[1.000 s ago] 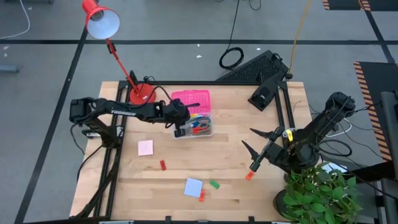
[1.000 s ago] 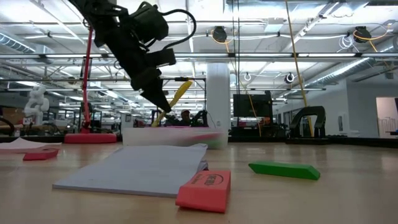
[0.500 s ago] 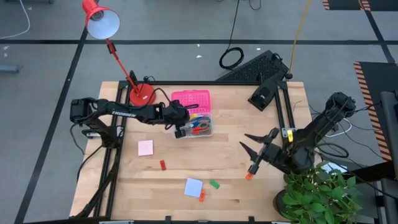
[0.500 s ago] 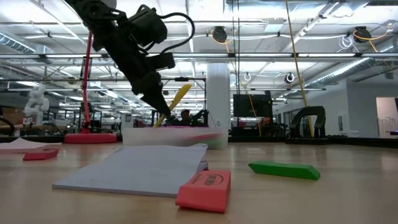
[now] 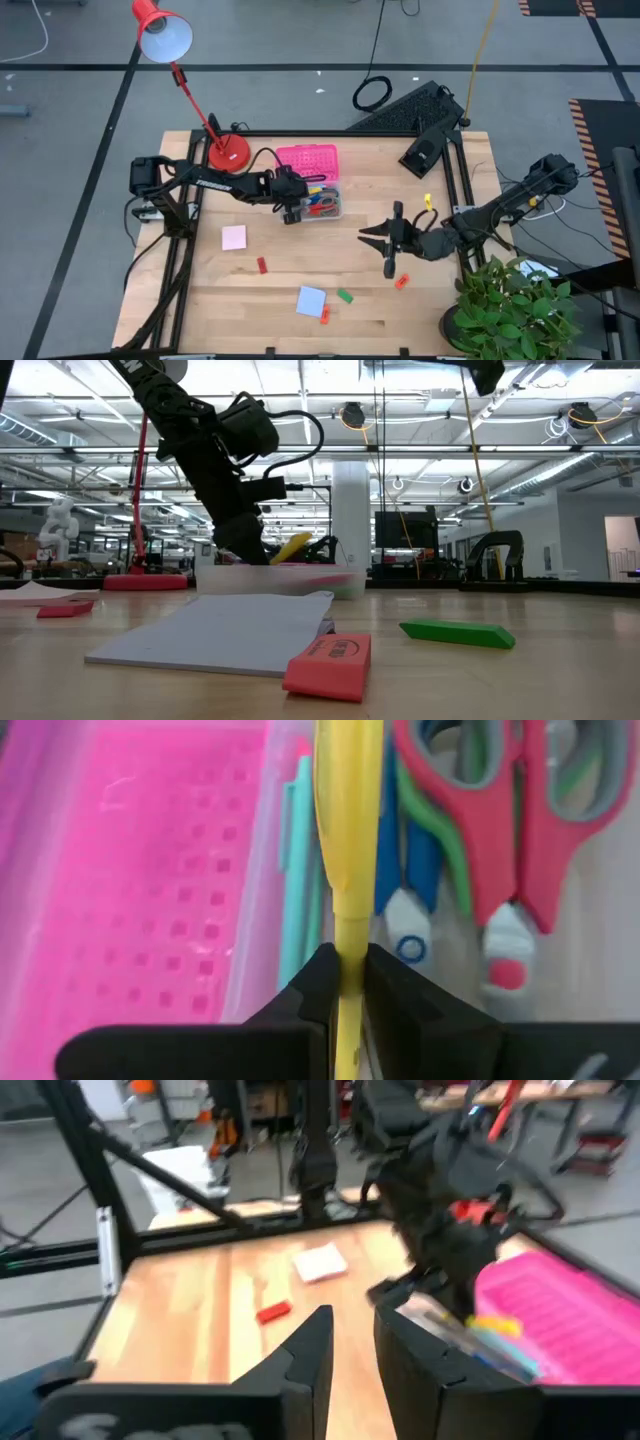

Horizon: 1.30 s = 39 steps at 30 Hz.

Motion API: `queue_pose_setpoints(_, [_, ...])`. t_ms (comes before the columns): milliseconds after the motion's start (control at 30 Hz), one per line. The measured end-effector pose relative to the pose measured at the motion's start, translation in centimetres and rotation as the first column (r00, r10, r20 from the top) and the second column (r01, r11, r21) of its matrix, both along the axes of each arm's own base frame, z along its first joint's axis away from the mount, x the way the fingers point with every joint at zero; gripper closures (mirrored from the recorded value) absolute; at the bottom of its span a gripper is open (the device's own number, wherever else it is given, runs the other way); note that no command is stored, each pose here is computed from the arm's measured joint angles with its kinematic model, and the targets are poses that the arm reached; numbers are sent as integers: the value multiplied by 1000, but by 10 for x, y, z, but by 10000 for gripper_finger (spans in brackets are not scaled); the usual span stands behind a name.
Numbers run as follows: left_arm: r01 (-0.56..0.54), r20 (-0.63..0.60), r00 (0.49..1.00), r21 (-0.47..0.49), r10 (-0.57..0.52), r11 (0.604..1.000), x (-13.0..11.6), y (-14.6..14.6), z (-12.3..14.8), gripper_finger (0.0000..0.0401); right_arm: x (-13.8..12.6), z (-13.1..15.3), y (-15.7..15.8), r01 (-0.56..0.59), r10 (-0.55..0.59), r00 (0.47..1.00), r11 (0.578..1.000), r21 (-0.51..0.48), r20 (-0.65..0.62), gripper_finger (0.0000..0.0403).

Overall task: Pack school essentials
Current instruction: Put the yellow pen into the pink supply box, then put the red eraser into the pink supply box

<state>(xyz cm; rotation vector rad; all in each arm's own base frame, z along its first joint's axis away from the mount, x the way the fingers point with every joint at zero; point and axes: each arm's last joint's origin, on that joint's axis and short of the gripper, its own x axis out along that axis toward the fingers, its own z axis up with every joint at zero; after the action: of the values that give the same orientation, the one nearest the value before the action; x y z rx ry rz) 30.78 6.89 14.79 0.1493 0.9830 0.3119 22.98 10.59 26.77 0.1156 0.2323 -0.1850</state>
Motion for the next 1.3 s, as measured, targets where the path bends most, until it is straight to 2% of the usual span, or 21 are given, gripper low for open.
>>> queue_pose_setpoints(133, [-27, -11, 1000, 40, 28, 999, -1, 1, 0, 344, 3, -2, -6, -14, 14, 1000, 1000, 21, -24, 342])
queue_pose_setpoints(367, [-60, -3, 998, 41, 60, 997, 0, -2, 0, 267, 3, -3, -6, -22, 22, 999, 1000, 21, -31, 344])
queue_pose_setpoints(533, [-87, 16, 996, 81, 86, 993, -2, -12, 10, 237, 2, -4, -4, -75, 77, 996, 997, 36, -44, 344])
queue_pose_setpoints(633, [-77, 42, 996, 84, 73, 994, -9, -23, 26, 234, 2, -6, -3, -116, 118, 990, 992, 41, -71, 344])
queue_pose_setpoints(867, [-9, 247, 969, 51, -4, 999, -29, -60, 83, 233, 2, -10, -8, -101, 104, 988, 994, 28, -114, 344])
queue_pose_setpoints(1000, [40, 330, 943, -2, -38, 999, -45, -84, 106, 233, 4, -10, -11, -105, 109, 987, 994, 35, -121, 344])
queue_pose_setpoints(1100, [100, 337, 938, -38, -82, 994, -54, -105, 111, 233, 6, -12, -13, -92, 96, 987, 995, 32, -127, 344])
queue_pose_setpoints(1300, [163, 238, 962, -125, -130, 979, -71, -142, 100, 233, 10, -19, -14, -70, 77, 985, 996, 46, -154, 344])
